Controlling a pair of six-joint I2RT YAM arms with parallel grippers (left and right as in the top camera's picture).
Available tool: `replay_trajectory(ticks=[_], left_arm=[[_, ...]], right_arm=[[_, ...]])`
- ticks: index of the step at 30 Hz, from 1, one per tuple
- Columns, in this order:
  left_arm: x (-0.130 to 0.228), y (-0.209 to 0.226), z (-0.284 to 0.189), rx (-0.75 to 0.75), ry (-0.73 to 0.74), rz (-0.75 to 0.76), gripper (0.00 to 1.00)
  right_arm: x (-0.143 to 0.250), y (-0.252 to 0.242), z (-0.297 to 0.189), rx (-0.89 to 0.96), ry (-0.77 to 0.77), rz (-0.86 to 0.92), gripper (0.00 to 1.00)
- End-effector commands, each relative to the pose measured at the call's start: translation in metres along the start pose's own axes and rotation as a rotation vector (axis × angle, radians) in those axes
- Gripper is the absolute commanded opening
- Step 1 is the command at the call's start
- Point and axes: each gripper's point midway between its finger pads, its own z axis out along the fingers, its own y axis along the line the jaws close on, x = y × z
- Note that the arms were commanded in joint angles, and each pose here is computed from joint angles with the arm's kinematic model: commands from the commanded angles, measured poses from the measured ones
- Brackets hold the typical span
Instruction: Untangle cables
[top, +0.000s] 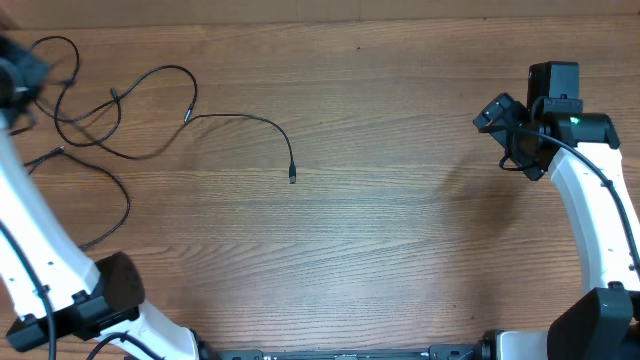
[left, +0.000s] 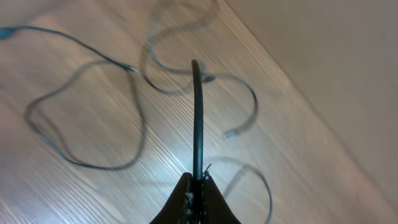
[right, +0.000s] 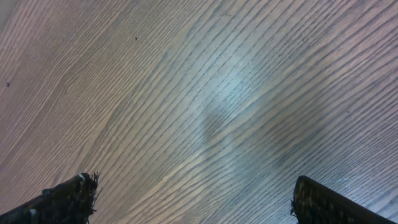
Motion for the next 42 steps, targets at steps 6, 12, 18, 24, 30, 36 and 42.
replay_trajectory(ticks=[6, 12, 18, 24, 30, 36, 42], left_arm=[[-0.009, 0.005, -0.013, -0.19, -0.15, 0.078, 0.04], [-0.039, 0.055, -0.029, -0.222, -0.201, -0.074, 0.04], [-0.063, 0.11, -0.051, -0.184, -0.237, -0.233, 0.04], [-0.083, 0.109, -0.06, 0.006, -0.262, -0.203, 0.04], [-0.069, 0.04, -0.059, 0.24, -0.205, 0.042, 0.04], [-0.03, -0.019, -0.054, 0.325, -0.112, 0.231, 0.04], [0.005, -0.062, -0.055, 0.381, -0.053, 0.375, 0.04]], right_arm=[[-0.009, 0.004, -0.008, -0.014, -0.032, 0.007, 1.0], [-0.009, 0.004, -0.008, -0.014, -0.032, 0.007, 1.0], [-0.009, 0.004, -0.008, -0.014, -0.032, 0.007, 1.0], [-0.009, 0.004, -0.008, -0.014, -0.032, 0.007, 1.0], [-0.009, 0.004, -0.008, -0.014, -0.032, 0.007, 1.0], [-0.009, 0.004, -0.008, -0.014, -0.032, 0.007, 1.0], [-0.009, 0.004, -0.008, -0.014, -0.032, 0.007, 1.0]])
